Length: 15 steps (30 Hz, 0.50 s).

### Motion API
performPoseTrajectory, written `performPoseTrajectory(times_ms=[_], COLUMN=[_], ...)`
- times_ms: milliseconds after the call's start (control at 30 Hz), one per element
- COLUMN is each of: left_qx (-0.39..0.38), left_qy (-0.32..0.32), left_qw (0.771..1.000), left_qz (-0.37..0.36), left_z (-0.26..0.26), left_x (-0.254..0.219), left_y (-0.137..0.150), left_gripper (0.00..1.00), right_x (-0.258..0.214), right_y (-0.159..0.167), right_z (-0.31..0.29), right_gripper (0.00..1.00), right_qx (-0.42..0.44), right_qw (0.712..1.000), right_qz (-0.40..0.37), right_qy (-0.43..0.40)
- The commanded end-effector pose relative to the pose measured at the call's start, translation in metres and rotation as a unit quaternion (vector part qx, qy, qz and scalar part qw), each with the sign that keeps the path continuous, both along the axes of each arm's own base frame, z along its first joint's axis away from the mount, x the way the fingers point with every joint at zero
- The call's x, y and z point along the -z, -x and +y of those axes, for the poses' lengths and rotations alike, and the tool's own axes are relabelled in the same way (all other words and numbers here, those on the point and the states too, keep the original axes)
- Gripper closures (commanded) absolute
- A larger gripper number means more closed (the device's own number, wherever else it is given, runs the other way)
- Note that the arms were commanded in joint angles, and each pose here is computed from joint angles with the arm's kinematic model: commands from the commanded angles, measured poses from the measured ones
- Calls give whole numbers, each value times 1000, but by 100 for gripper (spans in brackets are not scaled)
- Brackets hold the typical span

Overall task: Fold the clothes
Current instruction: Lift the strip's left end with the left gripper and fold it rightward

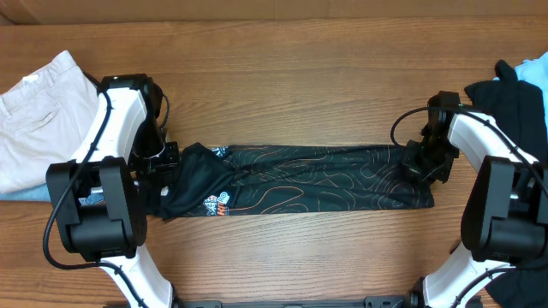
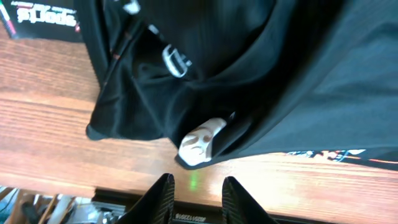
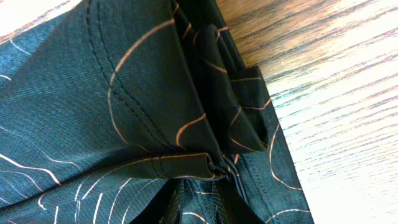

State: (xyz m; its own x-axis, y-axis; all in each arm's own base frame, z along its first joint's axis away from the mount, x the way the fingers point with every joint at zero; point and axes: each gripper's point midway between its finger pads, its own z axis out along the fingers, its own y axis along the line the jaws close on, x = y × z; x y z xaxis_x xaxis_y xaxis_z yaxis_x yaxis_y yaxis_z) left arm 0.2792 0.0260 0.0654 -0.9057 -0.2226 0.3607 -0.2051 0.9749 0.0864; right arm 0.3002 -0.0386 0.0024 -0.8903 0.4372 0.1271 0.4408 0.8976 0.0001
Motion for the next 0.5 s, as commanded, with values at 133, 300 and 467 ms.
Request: performPoseTrajectory(times_ms=[133,300,467], left_qx=[-8,0,-13], left_qy=[97,115,77], left_qw=[988,978,978], left_qz=[-118,-175,-192], left_z=[-44,-76,-96], left_x=[-29,-28,-18], left_y=[-56,-85,-93], left_gripper=[66,62,44], right_x=[-1,-1,-1], right_y=[3,3,2], right_z=[-1,-1,-1], right_gripper=[80,80,80], right_qx=[-3,-2,-1], right_qw=[1000,1000,1000], right_qz=[-1,-2,-3], right_qy=[2,3,3])
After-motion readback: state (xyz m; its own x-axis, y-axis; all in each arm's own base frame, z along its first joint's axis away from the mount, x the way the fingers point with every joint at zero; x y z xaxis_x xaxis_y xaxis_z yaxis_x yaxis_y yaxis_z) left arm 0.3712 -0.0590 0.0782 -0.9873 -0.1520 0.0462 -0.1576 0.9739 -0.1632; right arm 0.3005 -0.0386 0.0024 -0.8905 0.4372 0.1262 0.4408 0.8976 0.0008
